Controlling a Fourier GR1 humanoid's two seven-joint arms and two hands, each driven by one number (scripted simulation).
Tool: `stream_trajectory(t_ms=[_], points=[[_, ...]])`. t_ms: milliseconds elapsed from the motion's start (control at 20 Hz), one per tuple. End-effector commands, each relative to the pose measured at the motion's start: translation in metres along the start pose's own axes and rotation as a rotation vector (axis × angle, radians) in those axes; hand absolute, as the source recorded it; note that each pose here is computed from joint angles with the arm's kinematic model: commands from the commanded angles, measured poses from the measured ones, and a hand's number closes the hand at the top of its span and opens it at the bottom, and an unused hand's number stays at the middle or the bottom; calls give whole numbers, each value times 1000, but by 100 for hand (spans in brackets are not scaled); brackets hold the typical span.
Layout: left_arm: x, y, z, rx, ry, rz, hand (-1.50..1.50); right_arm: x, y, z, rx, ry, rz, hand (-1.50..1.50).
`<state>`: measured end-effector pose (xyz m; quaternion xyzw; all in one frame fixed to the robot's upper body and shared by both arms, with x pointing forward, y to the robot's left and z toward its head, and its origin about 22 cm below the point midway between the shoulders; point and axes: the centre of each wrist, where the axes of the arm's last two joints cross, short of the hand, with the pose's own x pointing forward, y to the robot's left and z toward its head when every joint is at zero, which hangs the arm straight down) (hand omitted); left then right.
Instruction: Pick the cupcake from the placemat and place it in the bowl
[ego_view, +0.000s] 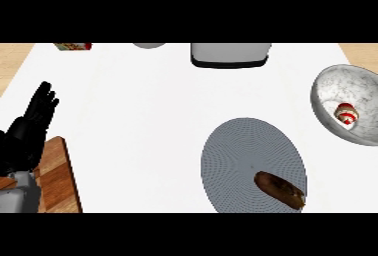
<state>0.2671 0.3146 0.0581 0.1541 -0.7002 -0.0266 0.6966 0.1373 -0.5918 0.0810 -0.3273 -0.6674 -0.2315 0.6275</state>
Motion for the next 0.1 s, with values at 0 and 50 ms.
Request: stream_trajectory(t_ms=[0, 50], points=[[11, -14, -29, 4, 11, -5, 0, -2, -23, 15, 26, -58, -67, -150], [-7, -4, -1, -8, -1, -7, 0, 7, -40, 25, 24, -56, -52, -150]])
